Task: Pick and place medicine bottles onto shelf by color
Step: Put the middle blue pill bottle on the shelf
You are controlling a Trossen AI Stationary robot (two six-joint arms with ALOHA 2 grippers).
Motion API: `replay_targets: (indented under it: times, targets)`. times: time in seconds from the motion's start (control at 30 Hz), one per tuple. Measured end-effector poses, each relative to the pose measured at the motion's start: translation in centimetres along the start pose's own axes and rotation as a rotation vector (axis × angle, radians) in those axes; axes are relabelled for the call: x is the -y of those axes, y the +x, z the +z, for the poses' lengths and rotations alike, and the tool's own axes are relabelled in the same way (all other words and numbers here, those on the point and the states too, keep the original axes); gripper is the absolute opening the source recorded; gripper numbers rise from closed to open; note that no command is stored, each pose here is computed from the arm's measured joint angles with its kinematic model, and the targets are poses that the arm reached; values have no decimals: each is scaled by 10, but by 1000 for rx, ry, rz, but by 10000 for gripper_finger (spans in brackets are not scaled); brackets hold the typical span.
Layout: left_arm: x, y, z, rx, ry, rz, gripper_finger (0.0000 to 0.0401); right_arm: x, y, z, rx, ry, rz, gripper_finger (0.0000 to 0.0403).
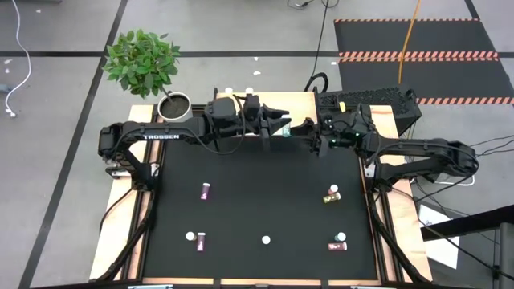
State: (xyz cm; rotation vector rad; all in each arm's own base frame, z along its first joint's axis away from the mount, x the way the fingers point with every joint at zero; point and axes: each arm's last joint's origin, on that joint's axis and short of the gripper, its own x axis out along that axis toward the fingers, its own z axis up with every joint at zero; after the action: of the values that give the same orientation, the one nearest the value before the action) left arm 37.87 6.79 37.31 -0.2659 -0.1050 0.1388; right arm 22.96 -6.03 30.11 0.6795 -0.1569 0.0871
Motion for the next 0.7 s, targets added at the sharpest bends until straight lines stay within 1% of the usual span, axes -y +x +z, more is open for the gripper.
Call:
replay_targets:
  times: [0.17,0.27,0.43,0.57,0.7]
  targets:
    - [-1,0,-1,-14,49,2,124,3,2,-2,-12,-37,-10,224]
    - [0,0,-3,-39,96,-29,124,3,1,-1,-9,-54,-14,198]
    - [0,0,-3,-42,99,-42,124,4,1,-1,-12,-60,-18,166]
    - [0,0,-3,-41,112,-43,124,4,1,-2,-18,-62,-13,149]
    - [0,0,-3,-41,115,-43,124,5,2,-3,-33,-65,-2,146]
